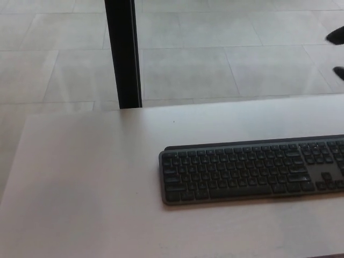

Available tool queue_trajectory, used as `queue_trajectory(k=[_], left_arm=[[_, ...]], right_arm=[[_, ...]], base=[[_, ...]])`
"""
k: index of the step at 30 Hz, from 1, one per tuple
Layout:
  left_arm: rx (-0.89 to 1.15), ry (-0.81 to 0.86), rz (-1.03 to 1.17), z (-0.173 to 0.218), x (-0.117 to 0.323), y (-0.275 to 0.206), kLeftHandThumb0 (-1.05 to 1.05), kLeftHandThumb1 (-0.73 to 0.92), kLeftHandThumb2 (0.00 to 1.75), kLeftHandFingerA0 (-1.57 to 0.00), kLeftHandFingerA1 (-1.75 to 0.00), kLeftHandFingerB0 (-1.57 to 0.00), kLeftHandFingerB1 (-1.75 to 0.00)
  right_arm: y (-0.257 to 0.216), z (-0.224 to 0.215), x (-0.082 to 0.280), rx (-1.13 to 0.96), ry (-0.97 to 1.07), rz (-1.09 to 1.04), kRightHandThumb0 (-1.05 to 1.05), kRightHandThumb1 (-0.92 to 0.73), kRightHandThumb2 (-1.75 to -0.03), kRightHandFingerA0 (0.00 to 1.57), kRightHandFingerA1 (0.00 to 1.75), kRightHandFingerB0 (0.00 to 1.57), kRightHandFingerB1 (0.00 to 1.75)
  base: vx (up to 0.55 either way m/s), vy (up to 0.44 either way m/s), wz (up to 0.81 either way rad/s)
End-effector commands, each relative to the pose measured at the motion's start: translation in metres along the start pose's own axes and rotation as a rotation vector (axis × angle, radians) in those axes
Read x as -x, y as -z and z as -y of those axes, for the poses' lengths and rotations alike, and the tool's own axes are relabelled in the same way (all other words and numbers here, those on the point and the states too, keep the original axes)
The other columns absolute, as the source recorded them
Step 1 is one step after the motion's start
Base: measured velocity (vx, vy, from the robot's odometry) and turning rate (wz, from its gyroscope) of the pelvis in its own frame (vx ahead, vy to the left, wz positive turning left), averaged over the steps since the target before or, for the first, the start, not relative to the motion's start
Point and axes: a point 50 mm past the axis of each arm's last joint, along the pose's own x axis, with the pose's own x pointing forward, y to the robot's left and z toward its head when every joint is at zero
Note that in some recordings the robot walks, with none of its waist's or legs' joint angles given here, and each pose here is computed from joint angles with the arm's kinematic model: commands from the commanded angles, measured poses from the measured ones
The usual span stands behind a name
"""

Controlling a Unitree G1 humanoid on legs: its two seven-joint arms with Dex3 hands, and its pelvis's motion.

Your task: The robot uses its right fingers to click on the space key of the black keyboard placed on the center of the white desk.

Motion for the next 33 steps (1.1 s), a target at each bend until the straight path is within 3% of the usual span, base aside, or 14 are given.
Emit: queue_trajectory(k=[1, 10, 11, 13, 14, 16, 17, 20, 21, 22, 23, 24, 28, 33], left_arm=[[-0.013, -0.028, 0.006, -0.010, 0.005, -0.002, -0.37, 0.81, 0.63, -0.53, -0.60, -0.31, -0.46], [-0.030, -0.018, 0.001, -0.014, 0.007, -0.002, -0.37, 0.82, 0.63, -0.51, -0.58, -0.31, -0.46], [-0.019, -0.023, -0.001, -0.014, 0.006, -0.002, -0.36, 0.81, 0.64, -0.49, -0.58, -0.31, -0.47], [-0.022, -0.025, -0.001, -0.013, 0.006, -0.003, -0.37, 0.80, 0.62, -0.51, -0.59, -0.36, -0.50], [-0.032, -0.026, 0.002, -0.013, 0.006, -0.004, -0.38, 0.80, 0.63, -0.53, -0.59, -0.32, -0.47], [-0.023, -0.027, 0.005, -0.013, 0.006, -0.004, -0.39, 0.81, 0.64, -0.51, -0.59, -0.27, -0.46], [-0.027, -0.029, 0.006, -0.013, 0.006, -0.004, -0.38, 0.81, 0.63, -0.54, -0.60, -0.29, -0.46], [-0.034, -0.044, 0.003, -0.013, 0.005, -0.004, -0.37, 0.80, 0.63, -0.55, -0.59, -0.32, -0.46], [-0.054, -0.038, 0.004, -0.014, 0.006, -0.004, -0.38, 0.82, 0.63, -0.53, -0.57, -0.30, -0.44], [-0.054, -0.035, 0.007, -0.014, 0.007, -0.004, -0.38, 0.82, 0.64, -0.52, -0.57, -0.29, -0.45], [-0.063, -0.034, 0.003, -0.015, 0.008, -0.003, -0.38, 0.83, 0.64, -0.52, -0.57, -0.27, -0.43], [-0.074, -0.036, -0.001, -0.016, 0.008, -0.003, -0.39, 0.84, 0.64, -0.51, -0.56, -0.27, -0.42], [-0.071, -0.057, -0.007, -0.019, 0.009, -0.001, -0.39, 0.81, 0.63, -0.55, -0.56, -0.29, -0.42], [-0.105, -0.078, -0.021, -0.022, 0.012, 0.003, -0.41, 0.80, 0.63, -0.58, -0.56, -0.29, -0.41]], right_arm=[[0.090, 0.089, 0.056, -0.254, 0.265, -0.383, -0.19, -0.57, -0.59, 0.95, 1.70, 0.64, 0.49], [0.142, 0.113, 0.108, -0.296, 0.448, -0.570, -0.39, -0.38, -0.78, 1.13, 1.65, 0.74, 0.58], [0.156, 0.113, 0.124, -0.273, 0.485, -0.621, -0.44, -0.36, -0.97, 1.31, 1.33, 0.70, 0.72], [0.168, 0.113, 0.140, -0.271, 0.522, -0.667, -0.43, -0.37, -0.95, 1.32, 1.35, 0.67, 0.72], [0.174, 0.112, 0.149, -0.262, 0.550, -0.685, -0.37, -0.43, -0.77, 1.09, 1.67, 0.73, 0.60], [0.183, 0.109, 0.158, -0.257, 0.585, -0.709, -0.36, -0.43, -0.76, 1.07, 1.59, 0.73, 0.58], [0.192, 0.103, 0.170, -0.269, 0.611, -0.745, -0.29, -0.48, -0.72, 0.91, 1.22, 0.70, 0.58], [0.209, 0.092, 0.194, -0.352, 0.658, -0.848, -0.27, -0.50, -0.68, 0.74, 1.03, 0.70, 0.57], [0.217, 0.082, 0.210, -0.311, 0.681, -0.938, -0.33, -0.52, -0.66, 0.83, 1.30, 0.71, 0.55], [0.221, 0.075, 0.219, -0.320, 0.706, -0.959, -0.32, -0.53, -0.64, 0.72, 1.16, 0.72, 0.59], [0.227, 0.066, 0.231, -0.372, 0.735, -1.007, -0.33, -0.56, -0.65, 0.69, 1.22, 0.66, 0.60], [0.230, 0.061, 0.239, -0.400, 0.756, -1.040, -0.30, -0.52, -0.68, 0.87, 1.58, 0.65, 0.61], [0.239, 0.042, 0.260, -0.531, 0.867, -1.167, -0.34, -0.55, -0.67, 1.23, 1.69, 0.69, 0.65], [0.245, 0.017, 0.280, -0.698, 0.916, -1.267, -0.25, -0.49, -0.74, 1.15, 1.65, 0.66, 0.69]], base=[[0.00, 0.000, 0.00], [0.00, 0.000, 0.00], [0.00, 0.000, 0.00], [0.00, 0.000, 0.00], [0.00, 0.000, 0.00], [0.00, 0.000, 0.00], [0.00, 0.000, 0.00], [0.00, 0.000, 0.00], [0.00, 0.000, 0.00], [0.00, 0.000, 0.00], [0.00, 0.000, 0.00], [0.00, 0.000, 0.00], [0.00, 0.000, 0.00], [0.00, 0.000, 0.00]])
